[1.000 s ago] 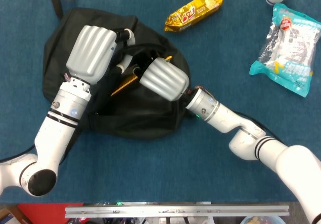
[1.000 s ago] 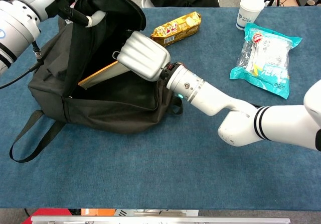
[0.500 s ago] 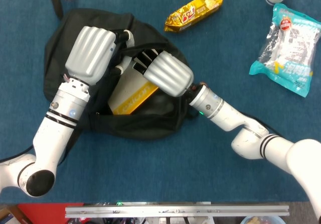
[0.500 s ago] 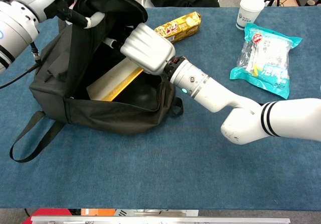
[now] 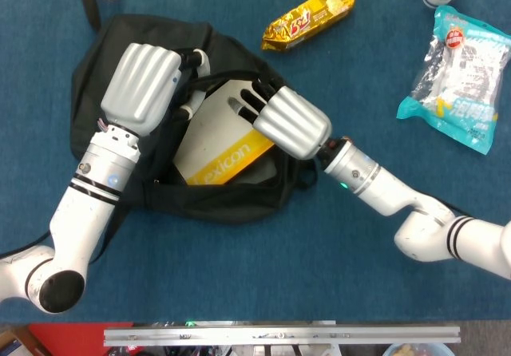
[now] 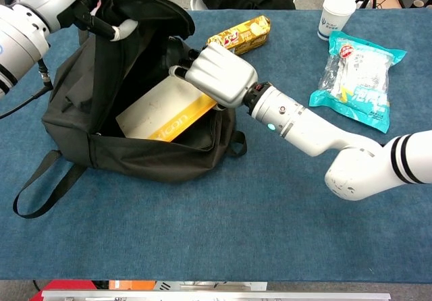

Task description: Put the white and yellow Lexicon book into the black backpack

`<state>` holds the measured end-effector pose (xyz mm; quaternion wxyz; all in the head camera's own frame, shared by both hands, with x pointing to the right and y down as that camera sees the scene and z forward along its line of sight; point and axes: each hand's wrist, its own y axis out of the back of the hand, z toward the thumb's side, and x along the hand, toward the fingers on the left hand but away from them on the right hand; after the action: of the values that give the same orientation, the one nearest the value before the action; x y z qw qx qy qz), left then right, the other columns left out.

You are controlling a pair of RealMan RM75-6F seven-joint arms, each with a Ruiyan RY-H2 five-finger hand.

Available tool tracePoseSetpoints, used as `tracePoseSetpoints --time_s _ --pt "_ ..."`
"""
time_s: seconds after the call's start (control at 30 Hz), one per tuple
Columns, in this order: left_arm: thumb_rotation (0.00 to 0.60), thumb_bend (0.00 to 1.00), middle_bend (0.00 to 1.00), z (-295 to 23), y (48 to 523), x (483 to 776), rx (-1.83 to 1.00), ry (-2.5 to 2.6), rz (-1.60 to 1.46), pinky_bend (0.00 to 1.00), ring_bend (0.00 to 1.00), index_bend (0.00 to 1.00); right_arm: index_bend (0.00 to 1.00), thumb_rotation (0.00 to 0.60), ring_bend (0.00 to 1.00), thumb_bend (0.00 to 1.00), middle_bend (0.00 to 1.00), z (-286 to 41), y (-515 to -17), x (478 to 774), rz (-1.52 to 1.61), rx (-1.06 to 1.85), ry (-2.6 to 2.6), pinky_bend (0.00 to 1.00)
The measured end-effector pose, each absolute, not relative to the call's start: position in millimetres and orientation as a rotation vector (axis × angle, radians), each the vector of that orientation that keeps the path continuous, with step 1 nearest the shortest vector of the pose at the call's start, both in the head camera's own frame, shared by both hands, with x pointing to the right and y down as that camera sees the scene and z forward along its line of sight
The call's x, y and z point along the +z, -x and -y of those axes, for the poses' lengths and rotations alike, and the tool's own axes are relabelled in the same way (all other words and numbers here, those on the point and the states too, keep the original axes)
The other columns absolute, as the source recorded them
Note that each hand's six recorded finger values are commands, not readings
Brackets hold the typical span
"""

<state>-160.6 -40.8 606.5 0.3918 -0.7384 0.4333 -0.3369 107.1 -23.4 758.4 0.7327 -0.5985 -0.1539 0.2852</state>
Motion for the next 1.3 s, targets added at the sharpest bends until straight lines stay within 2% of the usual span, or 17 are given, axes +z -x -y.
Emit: tracePoseSetpoints --time_s 0.07,0.17,0.23,0.43,0.73,1.03,1.07,1.13,1.2,1.27,1.3 --pt "0.600 0.41 0.75 40.6 160.8 606.7 -0.857 1.874 -1.101 1.00 0.78 0.64 0.37 0.600 0.51 0.05 0.49 23.2 -109.2 759.8 0.345 0.642 1.319 0.76" --pt "0.600 0.42 0.75 40.7 161.1 606.5 -0.856 1.871 -1.105 1.00 0.78 0.64 0.40 0.600 0.58 0.05 0.53 23.0 -110.5 762.9 0.349 0.663 1.318 0.91" --pt "0.600 0.42 0.75 40.8 161.2 606.6 -0.857 1.870 -1.105 1.00 0.78 0.64 0.40 0.600 0.60 0.05 0.53 23.3 -111.0 765.6 0.356 0.680 1.324 0.95" --pt "0.600 0.42 0.75 40.1 160.7 607.1 -0.859 1.866 -1.103 1.00 0.78 0.64 0.47 0.600 0.67 0.05 0.57 28.2 -105.2 768.8 0.409 0.718 1.349 1.00" --pt "0.600 0.42 0.75 39.6 161.0 606.7 -0.863 1.856 -1.105 1.00 0.78 0.64 0.57 0.600 0.73 0.14 0.62 30.8 -84.2 764.9 0.503 0.715 1.395 1.00" --pt "0.600 0.41 0.75 38.2 160.0 606.1 -0.862 1.857 -1.105 1.00 0.78 0.64 0.58 0.600 0.72 0.14 0.62 19.6 -76.9 769.3 0.487 0.700 1.430 1.00" --pt "0.600 0.41 0.75 38.1 160.3 606.1 -0.863 1.856 -1.104 1.00 0.78 0.64 0.56 0.600 0.68 0.14 0.60 19.3 -77.7 769.7 0.484 0.699 1.438 0.98" --pt "0.600 0.41 0.75 38.3 160.4 606.2 -0.865 1.854 -1.104 1.00 0.78 0.64 0.48 0.600 0.59 0.14 0.54 19.1 -80.2 770.3 0.478 0.701 1.461 0.89" --pt "0.600 0.42 0.75 38.9 160.3 605.9 -0.865 1.854 -1.106 1.00 0.78 0.64 0.34 0.600 0.50 0.13 0.46 18.7 -82.5 769.5 0.474 0.700 1.488 0.77" --pt "0.600 0.42 0.74 39.1 159.8 605.9 -0.866 1.855 -1.106 1.00 0.78 0.64 0.15 0.600 0.39 0.13 0.37 18.5 -84.6 767.8 0.473 0.701 1.512 0.63" --pt "0.600 0.42 0.74 39.0 159.6 605.8 -0.866 1.856 -1.106 1.00 0.78 0.64 0.10 0.600 0.37 0.13 0.35 18.7 -86.1 766.4 0.474 0.704 1.531 0.61"
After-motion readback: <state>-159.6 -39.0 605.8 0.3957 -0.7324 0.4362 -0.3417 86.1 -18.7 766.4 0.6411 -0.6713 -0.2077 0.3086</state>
